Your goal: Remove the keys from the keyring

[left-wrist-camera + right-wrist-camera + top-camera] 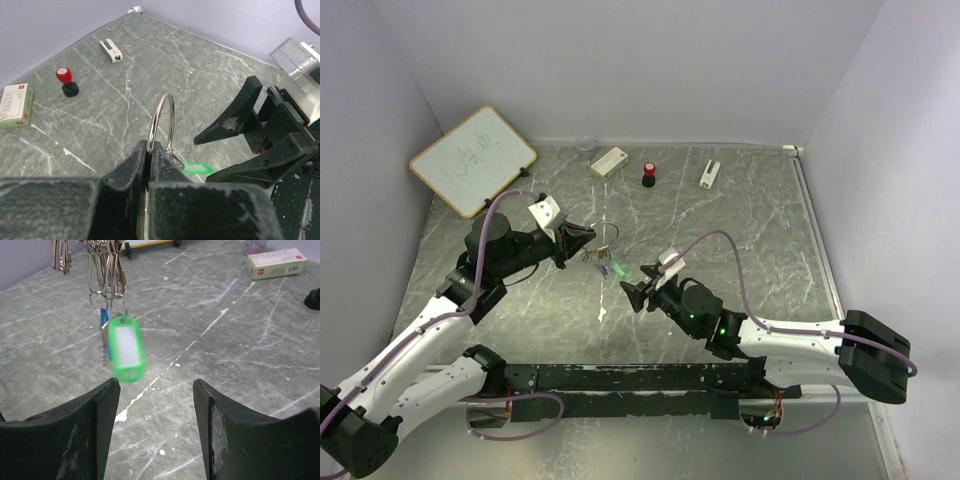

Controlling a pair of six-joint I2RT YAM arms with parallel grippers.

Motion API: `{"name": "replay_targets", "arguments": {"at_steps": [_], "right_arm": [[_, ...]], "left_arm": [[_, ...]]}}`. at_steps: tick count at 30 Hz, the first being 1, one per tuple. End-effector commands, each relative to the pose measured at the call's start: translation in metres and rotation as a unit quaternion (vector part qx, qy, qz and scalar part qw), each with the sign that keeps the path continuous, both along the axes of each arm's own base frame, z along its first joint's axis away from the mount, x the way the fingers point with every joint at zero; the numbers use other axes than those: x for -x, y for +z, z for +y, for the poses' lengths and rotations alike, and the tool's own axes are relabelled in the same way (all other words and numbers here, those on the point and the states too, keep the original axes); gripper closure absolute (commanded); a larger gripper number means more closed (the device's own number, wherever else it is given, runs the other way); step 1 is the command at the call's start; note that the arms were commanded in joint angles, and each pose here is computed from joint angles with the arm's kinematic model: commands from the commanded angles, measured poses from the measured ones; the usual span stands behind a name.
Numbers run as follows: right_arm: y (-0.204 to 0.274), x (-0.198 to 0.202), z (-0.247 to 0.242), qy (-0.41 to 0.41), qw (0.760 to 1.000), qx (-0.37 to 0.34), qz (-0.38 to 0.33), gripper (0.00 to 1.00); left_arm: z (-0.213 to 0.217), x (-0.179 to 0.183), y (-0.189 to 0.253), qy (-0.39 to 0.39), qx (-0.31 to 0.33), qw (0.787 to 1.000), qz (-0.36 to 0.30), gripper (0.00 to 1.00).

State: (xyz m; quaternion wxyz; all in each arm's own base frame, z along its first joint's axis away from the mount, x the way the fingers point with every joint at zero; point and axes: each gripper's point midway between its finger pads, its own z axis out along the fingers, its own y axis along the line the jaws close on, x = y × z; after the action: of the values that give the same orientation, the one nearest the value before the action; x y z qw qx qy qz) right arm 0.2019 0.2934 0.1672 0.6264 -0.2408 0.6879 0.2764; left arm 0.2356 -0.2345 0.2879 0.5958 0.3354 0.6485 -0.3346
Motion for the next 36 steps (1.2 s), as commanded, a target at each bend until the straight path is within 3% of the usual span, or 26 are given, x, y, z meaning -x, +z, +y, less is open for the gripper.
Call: {"name": "replay_targets", "arguments": {"at_steps": [1,26,36], "right_arm": [[0.029,-0.003,0.015,0.012,0.999,-0.031,-0.031,0.39],[0.049,-0.020,0.032,-0.009,0.997,-0.030,-0.068,0.42],[0.050,-0.031,0.035,-0.031,0.996,-0.028,-0.081,0.48]], "left_arm": [[-0.006,0.014,0.028,-0.030,0.028,0.999,-0.017,0.93],[-0.006,0.023,0.034,-0.041,0.041,0.998,-0.019,0.93],[-0.005,0.028,0.034,-0.045,0.041,0.998,-0.015,0.93]]}}
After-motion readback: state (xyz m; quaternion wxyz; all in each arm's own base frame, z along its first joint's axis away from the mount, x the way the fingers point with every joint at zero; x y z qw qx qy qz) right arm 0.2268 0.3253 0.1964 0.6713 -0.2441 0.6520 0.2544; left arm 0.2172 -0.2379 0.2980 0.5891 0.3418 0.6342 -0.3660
